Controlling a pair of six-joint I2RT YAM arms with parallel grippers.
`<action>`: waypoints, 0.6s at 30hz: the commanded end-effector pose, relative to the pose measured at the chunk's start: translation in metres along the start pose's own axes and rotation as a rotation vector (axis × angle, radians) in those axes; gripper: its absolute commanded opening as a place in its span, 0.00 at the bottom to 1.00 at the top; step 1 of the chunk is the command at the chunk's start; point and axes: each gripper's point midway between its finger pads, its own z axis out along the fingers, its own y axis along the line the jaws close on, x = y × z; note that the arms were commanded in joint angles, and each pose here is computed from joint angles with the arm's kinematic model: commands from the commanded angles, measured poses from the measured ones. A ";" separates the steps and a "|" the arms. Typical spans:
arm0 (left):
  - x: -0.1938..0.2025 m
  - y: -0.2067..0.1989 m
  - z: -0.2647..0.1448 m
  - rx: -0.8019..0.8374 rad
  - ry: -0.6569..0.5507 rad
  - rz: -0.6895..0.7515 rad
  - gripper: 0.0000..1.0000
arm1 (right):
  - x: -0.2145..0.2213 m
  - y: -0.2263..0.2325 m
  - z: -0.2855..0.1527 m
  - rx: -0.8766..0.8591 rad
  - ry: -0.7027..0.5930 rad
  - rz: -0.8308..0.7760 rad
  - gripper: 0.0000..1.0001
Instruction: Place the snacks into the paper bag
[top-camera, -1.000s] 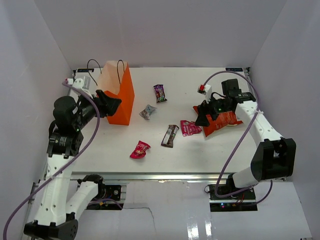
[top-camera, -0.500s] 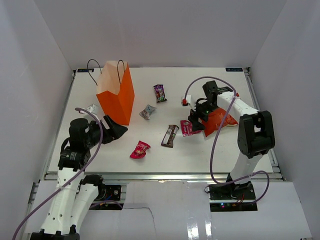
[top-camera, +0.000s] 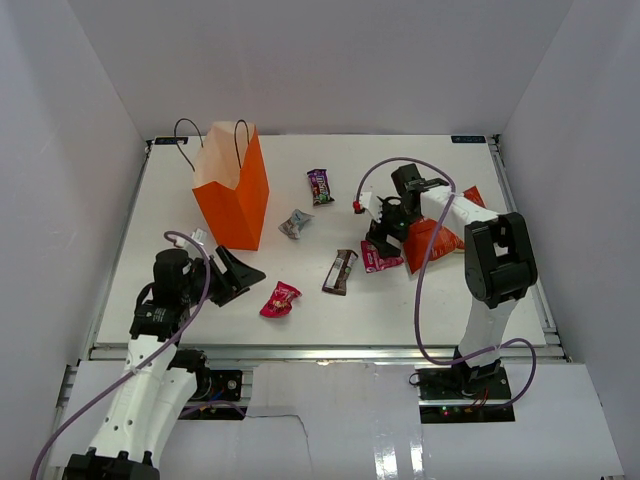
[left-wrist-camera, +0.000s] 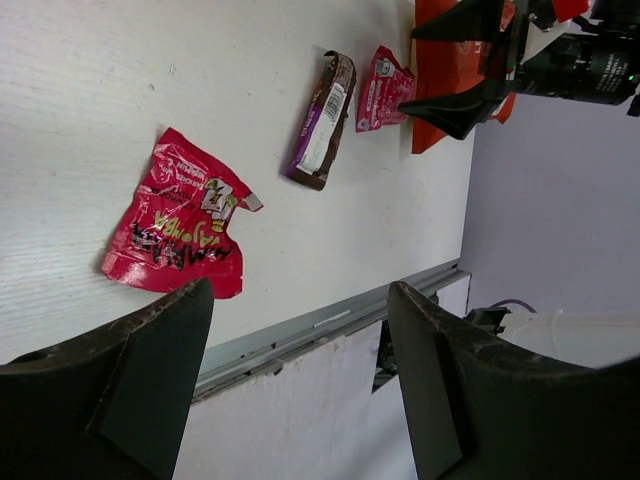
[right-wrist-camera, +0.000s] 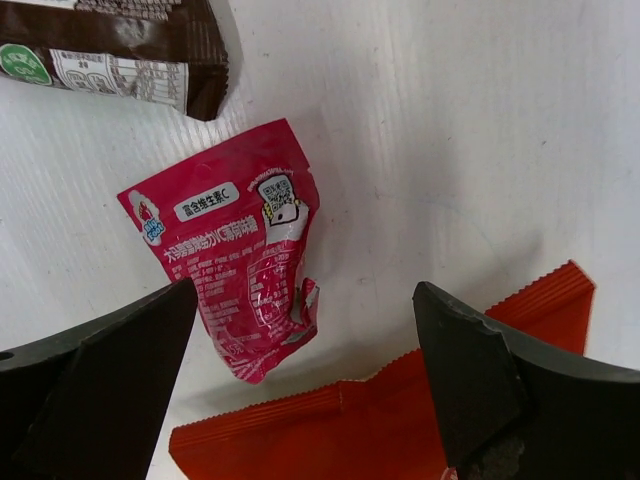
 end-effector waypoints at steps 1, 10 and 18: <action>-0.001 -0.015 0.003 0.078 0.011 -0.020 0.80 | 0.004 -0.004 0.008 0.036 -0.003 0.042 0.96; 0.003 -0.021 0.022 0.137 0.049 -0.062 0.80 | 0.012 0.015 0.018 0.034 -0.029 0.126 0.87; 0.023 -0.036 0.052 0.135 0.124 -0.040 0.80 | 0.000 0.020 0.012 0.013 -0.078 0.153 0.44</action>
